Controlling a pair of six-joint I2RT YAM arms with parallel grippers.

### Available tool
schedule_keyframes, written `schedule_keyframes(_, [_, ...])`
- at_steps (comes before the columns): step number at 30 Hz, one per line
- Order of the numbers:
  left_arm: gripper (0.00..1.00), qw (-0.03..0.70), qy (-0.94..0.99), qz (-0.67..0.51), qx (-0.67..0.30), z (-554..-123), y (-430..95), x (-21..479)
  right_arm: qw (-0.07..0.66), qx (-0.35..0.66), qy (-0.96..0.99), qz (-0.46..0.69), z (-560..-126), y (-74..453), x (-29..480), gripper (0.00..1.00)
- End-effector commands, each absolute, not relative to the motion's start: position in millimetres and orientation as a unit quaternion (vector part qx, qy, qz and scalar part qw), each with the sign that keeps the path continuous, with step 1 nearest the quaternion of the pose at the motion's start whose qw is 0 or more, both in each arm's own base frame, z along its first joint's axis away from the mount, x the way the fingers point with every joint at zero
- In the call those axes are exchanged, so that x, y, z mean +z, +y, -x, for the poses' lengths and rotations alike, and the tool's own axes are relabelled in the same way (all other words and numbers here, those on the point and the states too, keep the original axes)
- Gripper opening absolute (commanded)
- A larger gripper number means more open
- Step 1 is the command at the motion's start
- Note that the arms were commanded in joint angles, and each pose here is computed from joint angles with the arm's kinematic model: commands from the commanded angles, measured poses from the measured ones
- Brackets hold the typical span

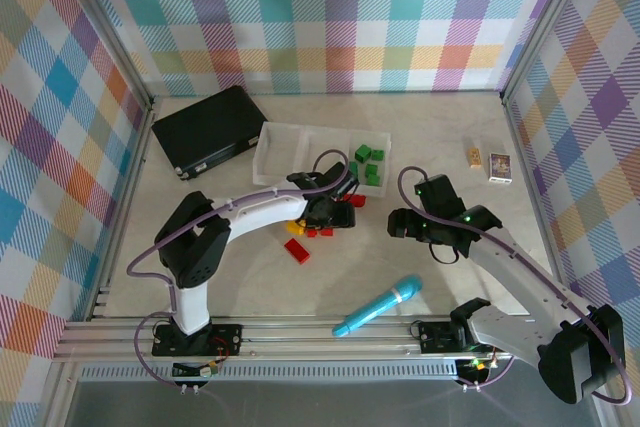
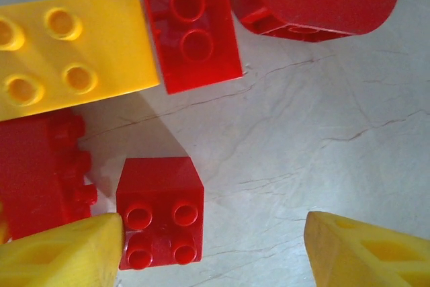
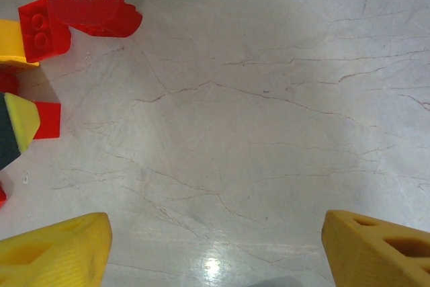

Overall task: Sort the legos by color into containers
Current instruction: Move the lego to the center of the table, then pick up the lego from the center of the table.

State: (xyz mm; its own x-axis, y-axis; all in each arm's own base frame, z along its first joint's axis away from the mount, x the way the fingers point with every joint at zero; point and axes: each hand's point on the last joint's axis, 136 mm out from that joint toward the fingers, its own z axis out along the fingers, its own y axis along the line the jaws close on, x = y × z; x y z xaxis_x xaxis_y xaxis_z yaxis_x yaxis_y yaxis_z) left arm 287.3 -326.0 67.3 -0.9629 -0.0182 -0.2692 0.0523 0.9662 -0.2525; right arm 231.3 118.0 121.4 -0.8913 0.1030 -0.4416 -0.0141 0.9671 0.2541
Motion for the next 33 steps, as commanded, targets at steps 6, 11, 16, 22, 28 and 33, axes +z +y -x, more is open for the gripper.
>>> schedule_keyframes(6, [0.76,0.126,0.982,-0.034,-0.138,-287.1,-344.1,64.4,0.240,0.120,0.963,-0.031,-232.4,112.7,121.2,0.82])
schedule_keyframes(11, [0.91,0.152,0.983,-0.075,-0.072,-291.8,-319.7,80.9,0.240,0.119,0.963,-0.027,-232.1,112.1,121.6,0.82])
schedule_keyframes(16, [0.93,0.173,0.980,-0.092,-0.036,-292.7,-301.0,91.9,0.232,0.116,0.965,-0.027,-232.9,113.1,116.0,0.82])
schedule_keyframes(22, [0.87,0.171,0.980,-0.089,-0.050,-292.7,-306.9,86.8,0.228,0.123,0.965,-0.030,-234.8,116.7,114.9,0.82])
schedule_keyframes(28, [0.85,0.156,0.982,-0.094,-0.055,-295.1,-316.6,74.4,0.228,0.119,0.966,-0.028,-233.2,114.6,116.0,0.82])
schedule_keyframes(33, [0.78,0.150,0.982,-0.098,-0.056,-299.3,-323.9,65.3,0.227,0.118,0.966,-0.030,-231.2,113.0,113.6,0.82])
